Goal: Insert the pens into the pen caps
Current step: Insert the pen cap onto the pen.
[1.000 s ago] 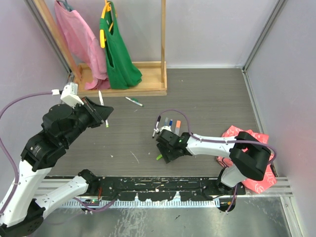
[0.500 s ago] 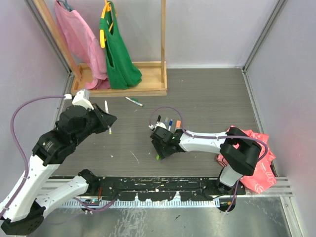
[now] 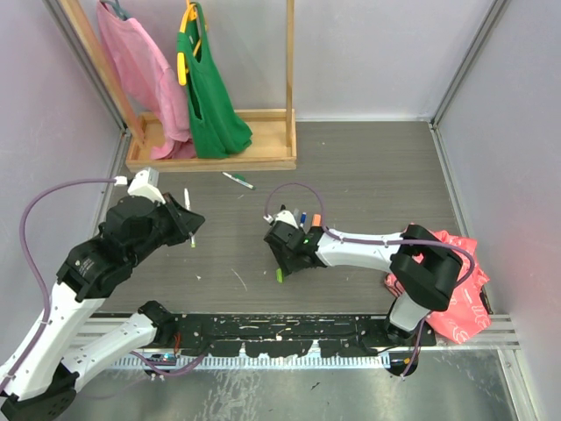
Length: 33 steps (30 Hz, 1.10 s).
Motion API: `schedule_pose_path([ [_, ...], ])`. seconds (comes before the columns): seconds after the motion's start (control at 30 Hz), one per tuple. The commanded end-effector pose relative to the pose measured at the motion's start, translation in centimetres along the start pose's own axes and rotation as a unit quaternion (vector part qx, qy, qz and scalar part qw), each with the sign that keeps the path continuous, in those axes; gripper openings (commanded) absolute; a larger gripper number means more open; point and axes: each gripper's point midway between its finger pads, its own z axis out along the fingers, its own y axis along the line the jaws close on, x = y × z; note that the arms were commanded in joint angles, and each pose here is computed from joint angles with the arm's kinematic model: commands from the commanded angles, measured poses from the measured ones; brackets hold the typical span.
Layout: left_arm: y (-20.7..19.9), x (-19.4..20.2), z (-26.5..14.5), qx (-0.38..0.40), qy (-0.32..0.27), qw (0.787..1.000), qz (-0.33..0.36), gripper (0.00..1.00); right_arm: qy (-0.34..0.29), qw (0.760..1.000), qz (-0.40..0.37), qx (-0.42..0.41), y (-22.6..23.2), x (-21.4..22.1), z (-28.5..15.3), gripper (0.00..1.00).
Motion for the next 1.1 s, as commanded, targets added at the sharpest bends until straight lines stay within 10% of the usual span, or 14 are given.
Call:
schedule_pose_path([
  [0.0, 0.1, 0.5, 0.3, 0.003, 0.009, 1.000, 0.003, 0.00, -0.057, 0.997, 0.056, -0.014, 0.5, -3.8, -3.1, 0.59],
  [0.43, -0.2, 1.7, 1.1, 0.022, 0.023, 0.999, 0.008, 0.00, -0.044, 0.982, 0.173, -0.058, 4.2, -4.2, -3.5, 0.57],
  [1.07, 0.2, 2.6, 1.5, 0.019, 0.038, 0.999, 0.010, 0.00, 0.006, 0.990, 0.137, -0.026, 6.2, -1.4, -0.9, 0.47],
])
